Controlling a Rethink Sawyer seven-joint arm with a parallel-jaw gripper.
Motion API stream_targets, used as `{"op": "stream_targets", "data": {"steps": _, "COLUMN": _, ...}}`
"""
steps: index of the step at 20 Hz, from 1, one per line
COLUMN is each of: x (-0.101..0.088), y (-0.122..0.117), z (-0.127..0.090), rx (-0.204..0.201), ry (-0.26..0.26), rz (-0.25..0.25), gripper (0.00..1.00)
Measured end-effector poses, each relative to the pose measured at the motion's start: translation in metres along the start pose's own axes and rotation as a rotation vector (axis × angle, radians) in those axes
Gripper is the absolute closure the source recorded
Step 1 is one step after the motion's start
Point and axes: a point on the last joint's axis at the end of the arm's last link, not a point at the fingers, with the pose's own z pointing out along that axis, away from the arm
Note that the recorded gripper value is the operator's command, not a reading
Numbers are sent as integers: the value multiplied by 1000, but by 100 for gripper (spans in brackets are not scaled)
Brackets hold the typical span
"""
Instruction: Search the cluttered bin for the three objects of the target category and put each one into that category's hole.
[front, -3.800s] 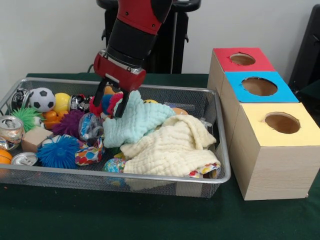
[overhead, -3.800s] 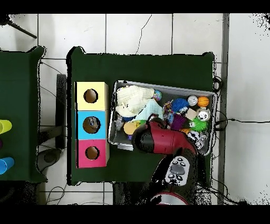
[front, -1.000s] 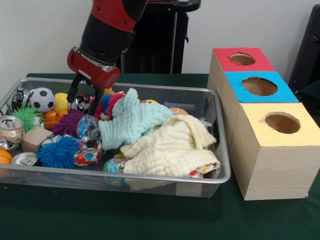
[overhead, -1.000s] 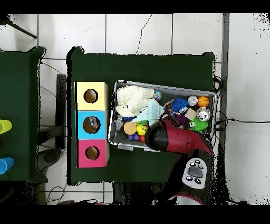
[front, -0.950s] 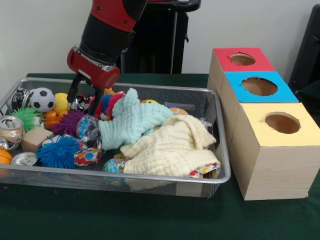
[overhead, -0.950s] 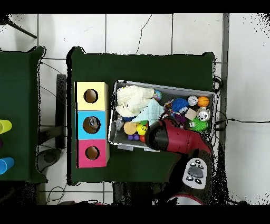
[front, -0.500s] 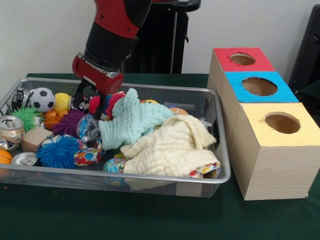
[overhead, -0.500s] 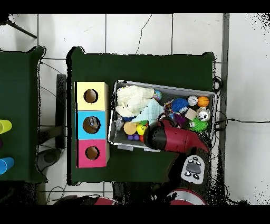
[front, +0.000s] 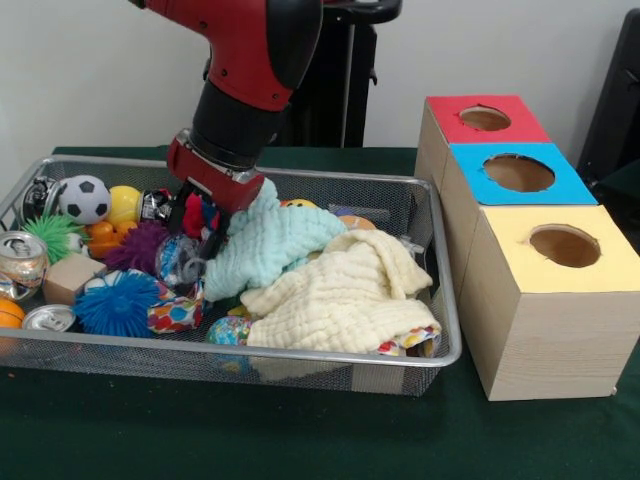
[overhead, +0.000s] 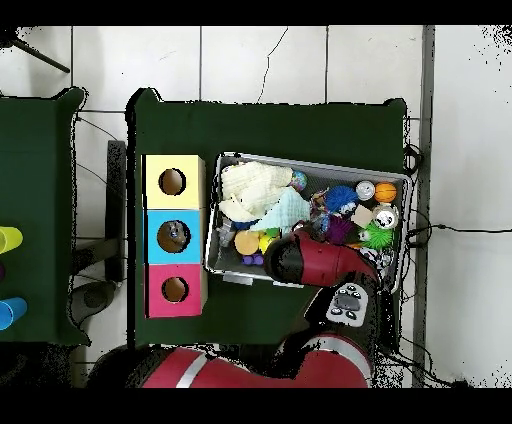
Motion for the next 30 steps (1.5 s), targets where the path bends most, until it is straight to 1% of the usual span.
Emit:
{"op": "stream_targets", "data": {"steps": 3, "x": 5, "y": 3, "z": 8, "rx": 17, "ry": -4, "rz": -19, "gripper": 0}}
{"op": "stream_targets", "data": {"steps": 7, "x": 5, "y": 7, "z": 22, "rx": 41, "ry": -21, "rz": -42, "gripper": 0}}
{"op": "stream_targets", "data": {"steps": 11, "x": 1, "y": 3, "z": 28, "rx": 50, "ry": -33, "rz": -44, "gripper": 0}}
{"op": "stream_targets", "data": {"steps": 16, "x": -8, "y": 5, "z": 29, "rx": 44, "ry": -55, "rz": -45, "gripper": 0}}
{"op": "stream_targets", "data": {"steps": 24, "x": -13, "y": 5, "z": 27, "rx": 42, "ry": -64, "rz": -43, "gripper": 0}}
{"op": "stream_targets", "data": {"steps": 25, "x": -14, "y": 5, "z": 27, "rx": 43, "ry": -65, "rz": -43, "gripper": 100}}
{"op": "stream_targets", "data": {"steps": 30, "x": -16, "y": 5, "z": 27, "rx": 43, "ry": -69, "rz": -43, "gripper": 100}}
